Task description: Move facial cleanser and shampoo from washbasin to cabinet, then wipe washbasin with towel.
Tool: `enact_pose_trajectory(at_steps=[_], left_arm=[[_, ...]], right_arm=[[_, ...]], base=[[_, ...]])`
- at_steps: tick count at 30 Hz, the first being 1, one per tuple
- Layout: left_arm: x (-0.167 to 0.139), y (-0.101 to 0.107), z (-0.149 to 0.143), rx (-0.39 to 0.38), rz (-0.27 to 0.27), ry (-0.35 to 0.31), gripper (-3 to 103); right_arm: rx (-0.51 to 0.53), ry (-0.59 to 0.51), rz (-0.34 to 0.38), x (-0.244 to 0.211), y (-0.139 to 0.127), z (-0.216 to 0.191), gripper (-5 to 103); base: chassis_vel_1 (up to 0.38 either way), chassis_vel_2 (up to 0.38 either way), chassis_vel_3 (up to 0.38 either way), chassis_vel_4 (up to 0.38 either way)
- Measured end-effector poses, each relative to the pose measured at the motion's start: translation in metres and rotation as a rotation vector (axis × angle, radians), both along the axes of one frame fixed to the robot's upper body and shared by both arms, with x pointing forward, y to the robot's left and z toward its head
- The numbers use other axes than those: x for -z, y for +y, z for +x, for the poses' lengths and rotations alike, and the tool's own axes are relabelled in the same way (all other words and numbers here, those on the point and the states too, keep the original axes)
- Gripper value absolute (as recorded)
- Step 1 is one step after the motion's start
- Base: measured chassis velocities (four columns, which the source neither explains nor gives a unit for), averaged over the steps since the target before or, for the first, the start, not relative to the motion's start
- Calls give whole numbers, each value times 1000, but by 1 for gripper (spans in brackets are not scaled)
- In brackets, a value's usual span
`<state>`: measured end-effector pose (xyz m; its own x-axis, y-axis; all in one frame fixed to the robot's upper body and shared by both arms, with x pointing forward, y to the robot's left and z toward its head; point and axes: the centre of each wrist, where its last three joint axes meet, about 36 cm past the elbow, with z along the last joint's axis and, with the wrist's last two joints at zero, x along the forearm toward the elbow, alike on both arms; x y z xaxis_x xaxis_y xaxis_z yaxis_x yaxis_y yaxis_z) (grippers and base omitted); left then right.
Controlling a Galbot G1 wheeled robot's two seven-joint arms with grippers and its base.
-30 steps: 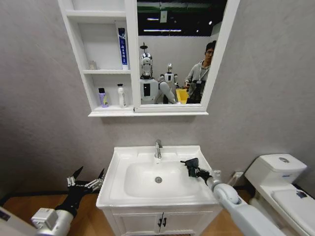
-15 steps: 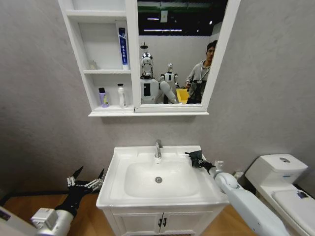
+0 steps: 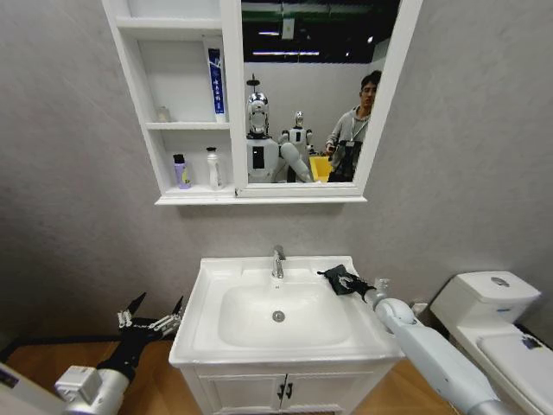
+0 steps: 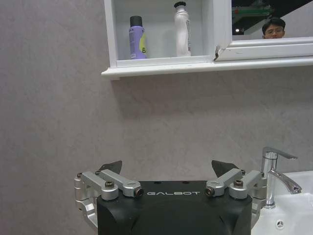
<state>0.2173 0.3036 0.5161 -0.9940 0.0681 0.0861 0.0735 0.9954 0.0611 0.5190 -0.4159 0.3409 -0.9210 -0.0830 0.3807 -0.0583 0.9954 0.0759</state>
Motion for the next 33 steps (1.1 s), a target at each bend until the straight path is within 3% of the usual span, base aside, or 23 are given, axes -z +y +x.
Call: enact_pose_trajectory(at_steps=[1,3,7,9,12,14,15,19,20,23,27,29,33], left_arm=[[0,0,0,0,0,0,100],[0,0,0,0,0,0,100],[0,0,0,0,0,0,100],[0,0,0,0,0,0,100],[0,0,0,0,0,0,100],[0,0,0,0,0,0,100],[0,0,0,0,0,0,100],[0,0,0,0,0,0,100],[0,0,0,0,0,0,100],[0,0,0,0,0,0,100],[0,0,0,0,0,0,100],[0,0,0,0,0,0,100],[0,0,0,0,0,0,100]], right_arm=[[9,-15,-36,1,0,-1,88],[24,-27,-48,0,2,-2,88],[61,-109,-80,-20,18,-20,99],[85,-185,-123,-42,21,-40,100],[101,-233,-130,-59,22,-57,100],[150,-273,-137,-87,31,-117,100],[150,-273,-137,-87,31,-117,100],[220,-262,-156,-113,53,-231,100],[220,-262,-156,-113,53,-231,100],[273,-227,-123,-123,78,-293,100],[294,-205,-98,-134,100,-325,100],[278,-200,-83,-151,126,-350,100],[270,-179,-69,-155,139,-362,100]], base=[[0,0,0,0],[0,0,0,0],[0,0,0,0],[0,0,0,0],[0,0,0,0],[0,0,0,0],[0,0,0,0],[0,0,0,0],[0,0,0,0],[0,0,0,0],[0,0,0,0],[0,0,0,0],[0,0,0,0]])
